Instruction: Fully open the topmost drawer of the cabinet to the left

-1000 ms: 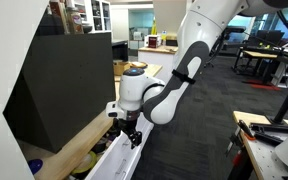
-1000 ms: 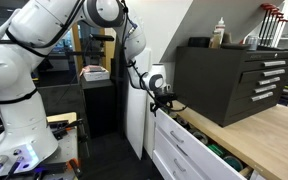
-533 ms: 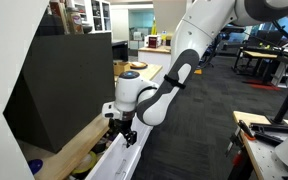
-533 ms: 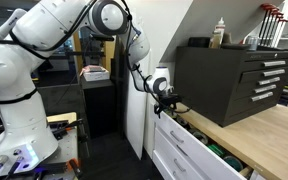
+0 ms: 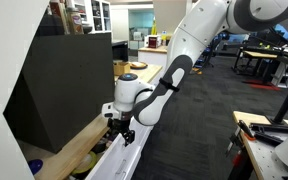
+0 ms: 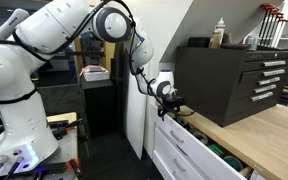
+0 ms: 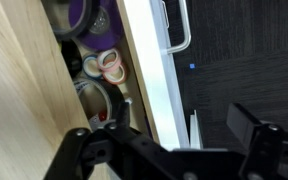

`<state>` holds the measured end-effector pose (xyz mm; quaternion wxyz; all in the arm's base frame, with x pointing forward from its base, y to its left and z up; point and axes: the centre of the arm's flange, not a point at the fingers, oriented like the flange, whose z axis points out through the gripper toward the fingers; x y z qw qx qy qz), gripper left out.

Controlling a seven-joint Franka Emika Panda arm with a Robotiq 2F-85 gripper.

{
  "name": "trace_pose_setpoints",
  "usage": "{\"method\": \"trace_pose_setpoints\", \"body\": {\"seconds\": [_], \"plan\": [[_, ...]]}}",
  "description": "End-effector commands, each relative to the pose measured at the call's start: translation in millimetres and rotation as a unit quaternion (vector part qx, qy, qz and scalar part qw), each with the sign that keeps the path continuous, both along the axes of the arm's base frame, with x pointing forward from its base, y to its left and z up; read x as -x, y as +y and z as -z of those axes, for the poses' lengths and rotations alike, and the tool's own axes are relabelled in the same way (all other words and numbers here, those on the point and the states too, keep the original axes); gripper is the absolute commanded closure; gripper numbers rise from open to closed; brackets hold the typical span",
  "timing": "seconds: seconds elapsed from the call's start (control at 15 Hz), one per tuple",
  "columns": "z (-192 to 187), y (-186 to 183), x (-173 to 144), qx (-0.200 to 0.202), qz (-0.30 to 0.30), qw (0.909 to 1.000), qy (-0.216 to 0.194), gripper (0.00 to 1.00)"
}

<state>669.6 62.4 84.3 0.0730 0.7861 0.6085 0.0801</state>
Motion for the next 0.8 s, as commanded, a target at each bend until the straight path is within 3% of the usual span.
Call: {"method": "trace_pose_setpoints", "body": {"seconds": [0.0, 0.27, 0.33, 0.47, 0.73], "plan": [[8.7, -8.1, -9.4, -0.009, -0.015, 0.9998, 0.001, 0.0], [17.2, -10.9, -6.6, -0.01, -0.023, 0.9997, 0.005, 0.01], [18.4, -11.7, -5.7, -0.01, -0.024, 0.9996, 0.007, 0.25], [18.7, -13.1, -4.1, -0.011, -0.028, 0.9995, 0.006, 0.28], [16.4, -15.2, -4.2, -0.011, -0.029, 0.9995, 0.003, 0.56]]}}
